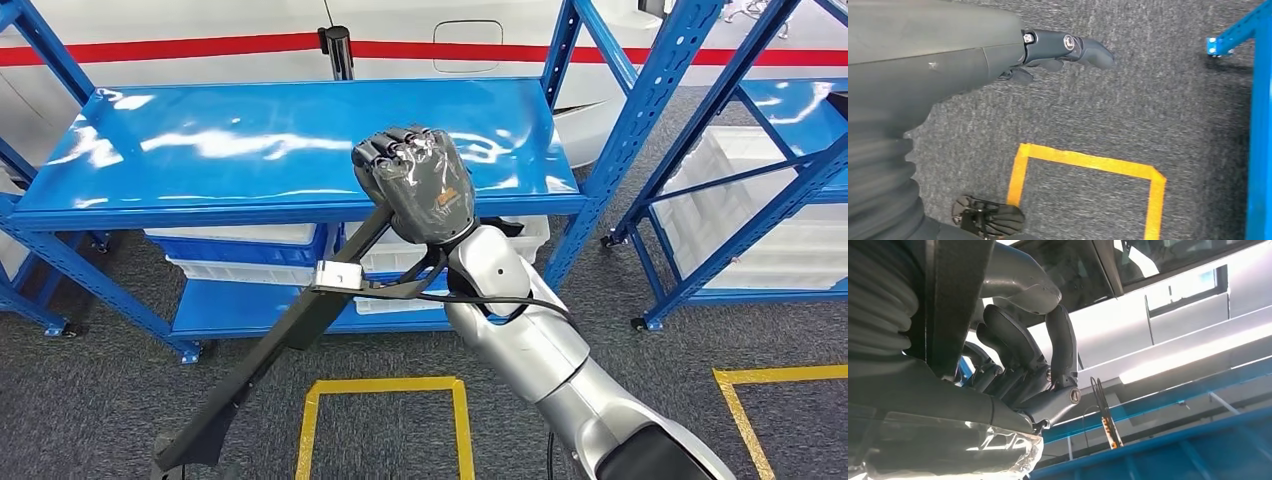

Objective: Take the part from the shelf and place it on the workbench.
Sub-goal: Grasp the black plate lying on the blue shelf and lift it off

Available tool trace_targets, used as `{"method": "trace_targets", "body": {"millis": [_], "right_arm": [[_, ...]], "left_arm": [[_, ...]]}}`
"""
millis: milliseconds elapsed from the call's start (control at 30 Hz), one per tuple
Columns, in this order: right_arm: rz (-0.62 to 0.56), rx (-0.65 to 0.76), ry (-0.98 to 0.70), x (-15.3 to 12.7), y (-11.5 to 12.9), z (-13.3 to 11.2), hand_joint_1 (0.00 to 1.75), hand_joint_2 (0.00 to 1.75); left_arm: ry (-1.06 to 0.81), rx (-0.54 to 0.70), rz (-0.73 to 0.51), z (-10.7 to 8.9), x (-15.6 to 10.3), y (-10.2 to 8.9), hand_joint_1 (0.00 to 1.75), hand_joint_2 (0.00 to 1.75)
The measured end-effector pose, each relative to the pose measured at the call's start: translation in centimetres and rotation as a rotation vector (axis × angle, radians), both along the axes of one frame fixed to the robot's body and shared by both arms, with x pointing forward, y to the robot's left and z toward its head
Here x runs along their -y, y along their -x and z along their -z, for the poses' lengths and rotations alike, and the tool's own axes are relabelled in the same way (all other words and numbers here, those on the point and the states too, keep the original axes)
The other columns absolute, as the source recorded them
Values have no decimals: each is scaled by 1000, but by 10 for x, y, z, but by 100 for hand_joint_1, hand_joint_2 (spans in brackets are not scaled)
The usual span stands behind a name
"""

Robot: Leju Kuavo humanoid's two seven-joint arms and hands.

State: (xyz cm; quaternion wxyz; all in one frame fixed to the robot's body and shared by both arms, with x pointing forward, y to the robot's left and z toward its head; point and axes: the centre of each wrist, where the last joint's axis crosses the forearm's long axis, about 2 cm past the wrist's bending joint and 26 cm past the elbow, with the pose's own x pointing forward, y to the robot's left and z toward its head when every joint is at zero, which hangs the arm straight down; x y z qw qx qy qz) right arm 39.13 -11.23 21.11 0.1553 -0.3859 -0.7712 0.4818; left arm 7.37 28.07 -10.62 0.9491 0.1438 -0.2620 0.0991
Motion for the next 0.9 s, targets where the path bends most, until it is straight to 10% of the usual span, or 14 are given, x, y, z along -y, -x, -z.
{"method": "trace_targets", "body": {"millis": [900], "right_arm": [[-32,-20,-7,-25,7,-2,175,175]], "left_arm": [[-15,-6,23,0,2,0,0,175]]}}
